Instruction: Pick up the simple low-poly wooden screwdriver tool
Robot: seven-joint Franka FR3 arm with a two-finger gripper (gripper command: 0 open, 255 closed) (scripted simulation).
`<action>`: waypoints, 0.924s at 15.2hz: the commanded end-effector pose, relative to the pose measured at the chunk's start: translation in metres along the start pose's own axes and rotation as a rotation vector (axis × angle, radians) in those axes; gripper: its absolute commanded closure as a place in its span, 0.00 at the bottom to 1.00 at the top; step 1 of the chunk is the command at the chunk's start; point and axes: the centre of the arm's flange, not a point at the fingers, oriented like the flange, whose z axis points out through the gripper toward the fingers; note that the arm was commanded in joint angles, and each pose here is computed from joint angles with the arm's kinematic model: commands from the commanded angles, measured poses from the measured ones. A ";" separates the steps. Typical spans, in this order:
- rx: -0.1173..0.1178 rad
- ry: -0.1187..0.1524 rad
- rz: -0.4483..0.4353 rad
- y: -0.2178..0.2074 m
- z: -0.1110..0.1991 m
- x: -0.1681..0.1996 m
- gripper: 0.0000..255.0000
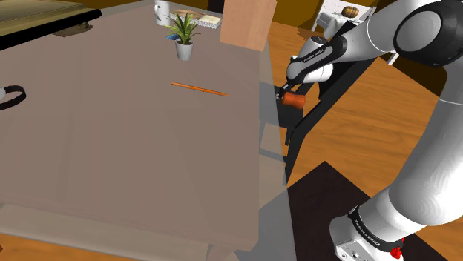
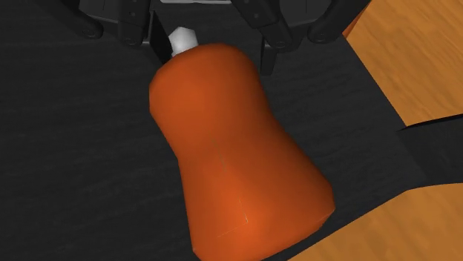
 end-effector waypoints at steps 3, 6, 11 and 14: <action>0.001 -0.003 0.000 -0.001 0.002 -0.001 1.00; 0.001 -0.003 0.000 0.001 -0.004 0.000 1.00; 0.001 -0.003 0.000 0.008 -0.028 0.007 1.00; 0.001 -0.003 0.000 0.013 -0.043 0.010 1.00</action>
